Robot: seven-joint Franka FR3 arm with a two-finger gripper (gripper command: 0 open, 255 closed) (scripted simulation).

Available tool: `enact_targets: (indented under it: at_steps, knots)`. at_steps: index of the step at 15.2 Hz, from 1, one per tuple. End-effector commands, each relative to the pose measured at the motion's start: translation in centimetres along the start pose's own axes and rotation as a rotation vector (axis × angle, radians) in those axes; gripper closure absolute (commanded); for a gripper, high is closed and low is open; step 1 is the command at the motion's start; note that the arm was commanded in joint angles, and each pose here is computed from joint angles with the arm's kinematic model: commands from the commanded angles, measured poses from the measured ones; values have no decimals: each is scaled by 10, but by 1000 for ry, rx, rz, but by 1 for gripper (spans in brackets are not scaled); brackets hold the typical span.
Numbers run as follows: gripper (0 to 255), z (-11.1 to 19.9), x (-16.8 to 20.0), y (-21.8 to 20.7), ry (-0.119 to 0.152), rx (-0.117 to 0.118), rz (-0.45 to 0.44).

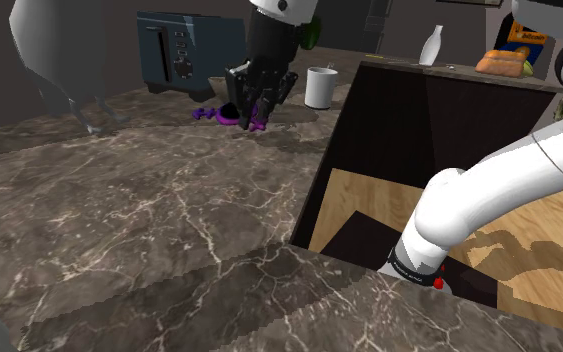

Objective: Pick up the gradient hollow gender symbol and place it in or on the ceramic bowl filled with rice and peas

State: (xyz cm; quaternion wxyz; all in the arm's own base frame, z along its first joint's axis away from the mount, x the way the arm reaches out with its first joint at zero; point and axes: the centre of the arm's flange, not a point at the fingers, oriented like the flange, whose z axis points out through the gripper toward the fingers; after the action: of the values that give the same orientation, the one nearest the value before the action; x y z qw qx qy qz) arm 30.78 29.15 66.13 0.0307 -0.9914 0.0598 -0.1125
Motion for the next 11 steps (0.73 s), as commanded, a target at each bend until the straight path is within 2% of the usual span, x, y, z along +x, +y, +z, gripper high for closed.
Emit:
enact_targets:
  at_steps: [1, 11]
  knots:
    - [255, -11, 4, -1, 0, 0, 0]
    - [255, -62, 15, -5, 0, 0, 0]
